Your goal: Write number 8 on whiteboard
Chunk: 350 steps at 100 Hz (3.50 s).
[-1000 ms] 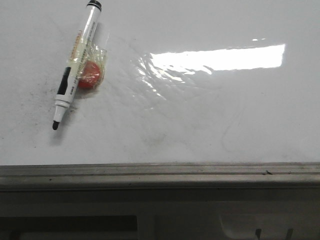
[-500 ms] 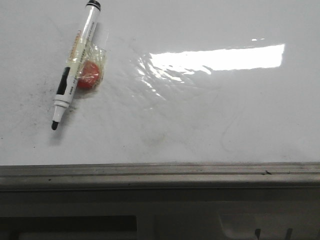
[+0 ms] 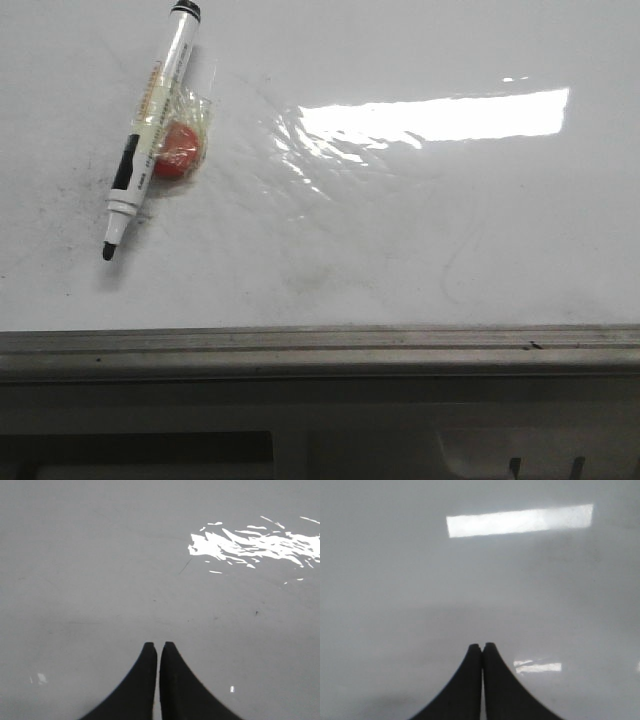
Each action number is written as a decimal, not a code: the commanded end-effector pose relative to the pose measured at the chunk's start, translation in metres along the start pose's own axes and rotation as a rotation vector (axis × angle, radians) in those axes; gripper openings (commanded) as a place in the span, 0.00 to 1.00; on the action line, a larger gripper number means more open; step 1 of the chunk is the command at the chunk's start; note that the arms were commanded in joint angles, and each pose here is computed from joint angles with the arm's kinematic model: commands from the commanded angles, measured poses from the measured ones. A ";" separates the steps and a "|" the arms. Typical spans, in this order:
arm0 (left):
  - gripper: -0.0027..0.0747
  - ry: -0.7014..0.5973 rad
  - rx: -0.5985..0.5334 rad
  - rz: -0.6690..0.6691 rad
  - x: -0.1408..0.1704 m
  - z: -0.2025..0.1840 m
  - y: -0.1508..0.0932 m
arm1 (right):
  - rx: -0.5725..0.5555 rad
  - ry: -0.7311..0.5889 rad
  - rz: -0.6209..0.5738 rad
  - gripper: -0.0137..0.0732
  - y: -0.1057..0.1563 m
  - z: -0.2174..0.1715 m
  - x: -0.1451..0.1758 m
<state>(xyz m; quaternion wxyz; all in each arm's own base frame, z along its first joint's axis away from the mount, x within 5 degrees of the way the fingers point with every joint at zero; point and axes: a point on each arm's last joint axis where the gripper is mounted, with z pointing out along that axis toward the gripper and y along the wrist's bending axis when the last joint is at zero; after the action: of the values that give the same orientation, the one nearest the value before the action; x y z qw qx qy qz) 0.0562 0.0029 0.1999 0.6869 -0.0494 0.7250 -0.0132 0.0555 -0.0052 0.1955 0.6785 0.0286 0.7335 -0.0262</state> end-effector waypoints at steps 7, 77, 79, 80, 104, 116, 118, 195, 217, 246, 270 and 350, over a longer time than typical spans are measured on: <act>0.01 -0.079 0.011 -0.012 0.002 -0.001 0.000 | -0.011 -0.085 -0.011 0.08 0.001 -0.001 -0.003; 0.01 -0.059 0.020 -0.075 -0.056 -0.002 -0.006 | -0.010 -0.002 0.079 0.08 0.001 -0.002 -0.046; 0.01 -0.063 0.018 -0.061 -0.060 -0.002 -0.006 | -0.007 0.026 0.073 0.08 0.001 -0.001 -0.047; 0.01 -0.063 0.015 -0.050 -0.061 -0.002 -0.006 | -0.005 0.048 0.069 0.08 0.001 0.000 -0.048; 0.22 -0.156 0.059 -0.005 -0.076 0.003 -0.010 | -0.003 0.132 0.071 0.08 0.001 0.013 -0.058; 0.56 -0.129 0.095 -0.005 -0.075 0.007 -0.012 | -0.002 0.154 0.071 0.08 0.001 0.016 -0.056; 0.59 -0.133 0.101 -0.005 -0.075 0.008 -0.013 | -0.002 0.156 0.071 0.08 0.001 0.017 -0.056; 0.63 -0.052 0.684 0.017 -0.058 0.056 -0.097 | -0.002 0.156 0.071 0.08 0.001 0.018 -0.056; 0.63 -0.021 0.778 0.007 -0.043 0.064 -0.121 | -0.002 0.158 0.071 0.08 0.001 0.018 -0.056; 0.63 -0.004 0.794 0.006 -0.029 0.076 -0.134 | -0.002 0.158 0.071 0.08 0.001 0.018 -0.056; 0.50 0.048 0.791 0.029 -0.019 0.080 -0.137 | -0.002 0.156 0.071 0.08 0.001 0.018 -0.056; 0.05 0.145 0.779 0.065 0.001 0.088 -0.141 | 0.000 0.180 0.070 0.08 0.001 0.017 -0.054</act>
<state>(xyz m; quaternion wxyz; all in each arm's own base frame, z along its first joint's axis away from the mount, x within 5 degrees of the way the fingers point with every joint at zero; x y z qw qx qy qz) 0.1469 -0.1309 0.1974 0.5833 0.2592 0.7256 -0.2573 0.0738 -0.0058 0.2316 0.5795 0.0620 0.8126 0.0010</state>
